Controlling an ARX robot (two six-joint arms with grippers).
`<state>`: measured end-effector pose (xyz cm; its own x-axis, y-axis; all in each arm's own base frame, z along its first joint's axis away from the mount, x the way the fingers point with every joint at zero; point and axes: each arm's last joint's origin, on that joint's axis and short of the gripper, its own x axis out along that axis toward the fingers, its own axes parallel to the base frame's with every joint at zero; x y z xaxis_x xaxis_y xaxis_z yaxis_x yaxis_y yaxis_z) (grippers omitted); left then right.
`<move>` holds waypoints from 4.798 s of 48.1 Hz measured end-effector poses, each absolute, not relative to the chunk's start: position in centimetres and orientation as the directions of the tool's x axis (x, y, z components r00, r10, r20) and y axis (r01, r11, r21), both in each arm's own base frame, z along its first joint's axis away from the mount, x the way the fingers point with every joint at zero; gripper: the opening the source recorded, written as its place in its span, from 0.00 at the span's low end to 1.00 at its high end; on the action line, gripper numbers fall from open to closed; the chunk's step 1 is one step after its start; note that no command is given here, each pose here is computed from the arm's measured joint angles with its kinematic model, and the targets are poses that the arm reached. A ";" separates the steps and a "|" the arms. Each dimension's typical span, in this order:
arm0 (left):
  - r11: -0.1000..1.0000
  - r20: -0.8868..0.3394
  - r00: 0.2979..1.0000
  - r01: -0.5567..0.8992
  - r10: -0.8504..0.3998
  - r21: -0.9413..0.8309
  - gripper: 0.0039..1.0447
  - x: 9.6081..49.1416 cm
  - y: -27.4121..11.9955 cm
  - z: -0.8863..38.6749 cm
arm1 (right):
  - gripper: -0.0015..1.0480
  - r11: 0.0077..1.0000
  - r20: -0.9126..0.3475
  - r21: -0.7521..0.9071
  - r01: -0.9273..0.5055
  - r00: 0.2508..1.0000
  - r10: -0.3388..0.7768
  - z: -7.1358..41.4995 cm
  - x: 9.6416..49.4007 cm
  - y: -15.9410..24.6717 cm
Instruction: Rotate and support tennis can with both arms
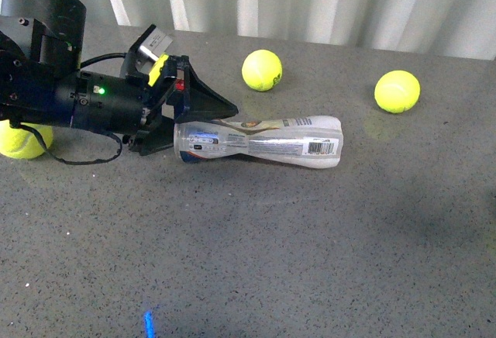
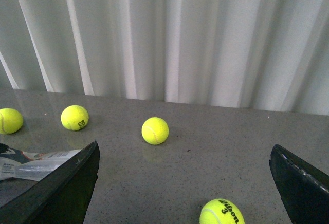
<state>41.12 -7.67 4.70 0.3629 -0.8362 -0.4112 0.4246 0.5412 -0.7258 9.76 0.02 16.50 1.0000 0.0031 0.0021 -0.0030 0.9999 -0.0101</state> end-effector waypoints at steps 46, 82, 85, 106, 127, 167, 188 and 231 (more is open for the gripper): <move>0.602 -0.717 0.192 0.706 -0.670 -0.374 0.03 35.7 -11.0 22.6 | 0.93 1.000 0.002 -0.010 -0.003 1.000 0.003 16.5 9.8 0.0; 0.410 -0.953 0.196 0.908 -0.230 0.087 0.03 39.7 -22.9 22.5 | 0.93 1.000 0.002 -0.010 -0.003 1.000 0.003 16.5 9.8 0.0; 0.414 -0.957 0.193 0.906 -0.215 0.089 0.03 40.1 -22.9 22.3 | 0.93 1.000 0.002 -0.010 -0.003 1.000 0.003 16.5 9.8 0.0; 0.392 -0.957 0.148 0.919 -0.248 0.040 0.46 40.0 -23.7 23.6 | 0.93 1.000 0.002 -0.010 -0.003 1.000 0.003 16.5 9.8 0.0; 0.470 -0.896 0.203 0.883 -0.395 -0.007 0.94 39.8 -23.1 27.1 | 0.93 1.000 0.002 -0.010 -0.003 1.000 0.003 16.5 9.8 0.0; 0.999 -0.052 0.998 0.040 -0.040 0.001 0.56 34.5 -10.9 28.7 | 0.93 1.000 0.002 -0.010 0.000 1.000 0.000 16.5 9.8 0.0; 1.000 -0.002 1.000 0.008 -0.008 -0.005 0.03 22.9 -3.2 21.0 | 0.93 1.000 0.002 -0.010 -0.003 1.000 0.003 16.5 9.8 0.0; 1.000 0.005 1.000 0.000 0.000 -0.005 0.03 14.3 0.0 16.8 | 0.93 1.000 0.002 -0.010 -0.003 1.000 0.003 16.5 9.8 0.0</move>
